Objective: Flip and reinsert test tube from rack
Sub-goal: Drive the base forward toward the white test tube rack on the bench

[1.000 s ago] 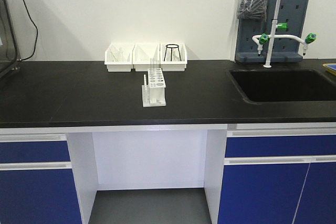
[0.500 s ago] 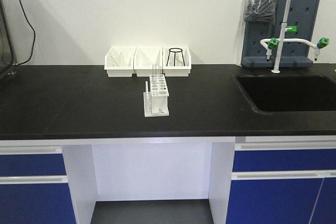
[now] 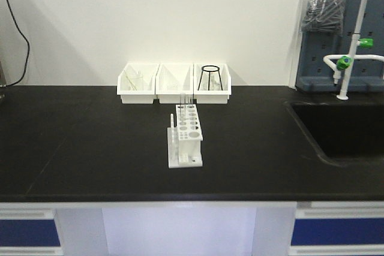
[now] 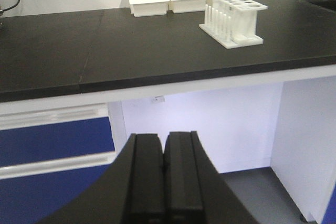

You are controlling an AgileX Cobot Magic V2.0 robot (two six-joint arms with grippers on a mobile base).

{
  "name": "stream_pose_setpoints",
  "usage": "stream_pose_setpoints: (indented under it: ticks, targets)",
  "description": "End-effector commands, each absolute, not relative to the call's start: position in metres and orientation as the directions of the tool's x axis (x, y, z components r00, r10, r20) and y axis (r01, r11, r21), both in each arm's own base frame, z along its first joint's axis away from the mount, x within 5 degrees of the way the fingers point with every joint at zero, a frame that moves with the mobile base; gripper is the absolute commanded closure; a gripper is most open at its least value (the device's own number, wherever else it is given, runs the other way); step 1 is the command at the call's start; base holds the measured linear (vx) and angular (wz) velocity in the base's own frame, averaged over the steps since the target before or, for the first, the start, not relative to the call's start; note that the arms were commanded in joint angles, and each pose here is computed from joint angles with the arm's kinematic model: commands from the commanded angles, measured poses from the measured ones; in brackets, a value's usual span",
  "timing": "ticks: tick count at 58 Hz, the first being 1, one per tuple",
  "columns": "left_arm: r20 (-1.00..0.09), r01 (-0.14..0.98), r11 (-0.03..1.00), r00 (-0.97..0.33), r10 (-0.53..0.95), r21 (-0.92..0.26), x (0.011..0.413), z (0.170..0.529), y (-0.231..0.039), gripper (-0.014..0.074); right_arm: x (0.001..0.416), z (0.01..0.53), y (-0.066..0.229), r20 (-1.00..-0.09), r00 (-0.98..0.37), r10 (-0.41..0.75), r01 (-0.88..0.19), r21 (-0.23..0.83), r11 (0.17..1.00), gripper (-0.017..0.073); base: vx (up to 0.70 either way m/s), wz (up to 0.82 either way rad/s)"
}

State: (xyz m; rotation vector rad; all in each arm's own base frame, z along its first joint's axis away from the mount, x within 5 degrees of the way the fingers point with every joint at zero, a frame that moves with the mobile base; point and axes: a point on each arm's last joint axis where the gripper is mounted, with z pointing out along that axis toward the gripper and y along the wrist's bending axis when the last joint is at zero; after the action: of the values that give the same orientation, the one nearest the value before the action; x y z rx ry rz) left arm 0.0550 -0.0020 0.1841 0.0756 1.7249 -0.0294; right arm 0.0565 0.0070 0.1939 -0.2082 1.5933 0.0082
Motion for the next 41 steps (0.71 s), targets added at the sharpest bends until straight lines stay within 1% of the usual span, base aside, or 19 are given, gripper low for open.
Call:
stream_pose_setpoints:
  ticks: [1,41]
  targets:
    - [-0.998,0.079,0.997,-0.064,0.016,0.011,0.0552,0.1930,-0.0034,0.0599,0.0563,0.2011,0.0083,-0.989,0.066,-0.130,-0.140,-0.138,0.980,0.0570,0.42,0.05]
    - [-0.998,0.079,0.997,-0.064,0.016,0.011,0.0552,0.1930,-0.0034,0.0599,0.0563,0.2011,0.0083,-0.989,0.066,-0.130,-0.140,-0.138,0.980,0.0570,0.40,0.02]
